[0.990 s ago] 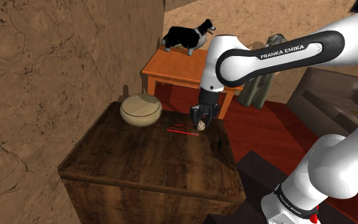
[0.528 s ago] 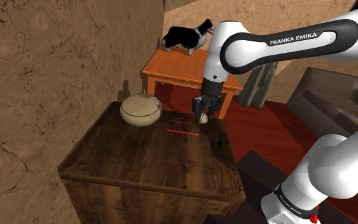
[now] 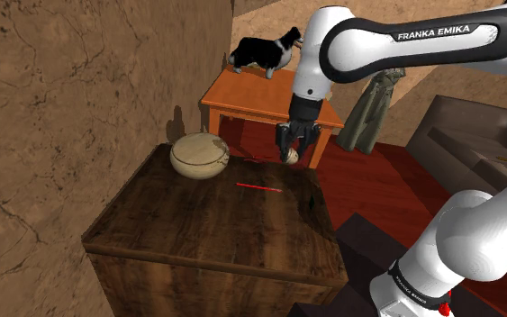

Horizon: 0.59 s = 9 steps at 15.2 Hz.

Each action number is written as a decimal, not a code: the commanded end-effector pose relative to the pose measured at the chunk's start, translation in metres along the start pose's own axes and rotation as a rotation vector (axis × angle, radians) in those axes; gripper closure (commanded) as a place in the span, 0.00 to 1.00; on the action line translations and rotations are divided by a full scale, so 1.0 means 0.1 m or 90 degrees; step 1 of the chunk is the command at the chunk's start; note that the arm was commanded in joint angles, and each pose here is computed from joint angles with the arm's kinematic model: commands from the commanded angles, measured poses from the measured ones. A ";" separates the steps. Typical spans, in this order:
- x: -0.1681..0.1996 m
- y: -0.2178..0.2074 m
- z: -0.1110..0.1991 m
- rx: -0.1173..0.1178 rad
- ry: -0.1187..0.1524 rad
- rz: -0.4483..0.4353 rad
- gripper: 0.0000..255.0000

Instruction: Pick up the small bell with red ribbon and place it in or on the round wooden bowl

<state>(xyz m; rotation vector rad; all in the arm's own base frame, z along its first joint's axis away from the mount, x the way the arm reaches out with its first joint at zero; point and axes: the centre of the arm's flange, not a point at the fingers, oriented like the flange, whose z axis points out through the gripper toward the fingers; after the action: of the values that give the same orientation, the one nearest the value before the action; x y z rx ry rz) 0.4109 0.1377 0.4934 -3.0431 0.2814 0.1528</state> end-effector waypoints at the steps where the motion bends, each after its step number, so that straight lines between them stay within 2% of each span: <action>1: 0.12 -0.06 -0.04 0.000 0.000 0.000 1.00; 9: 1.06 -0.51 -0.14 0.000 0.000 0.000 1.00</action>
<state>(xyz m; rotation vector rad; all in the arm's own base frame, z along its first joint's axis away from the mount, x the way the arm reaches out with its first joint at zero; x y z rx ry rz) 0.5096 0.1640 0.4998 -3.0437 0.2807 0.1540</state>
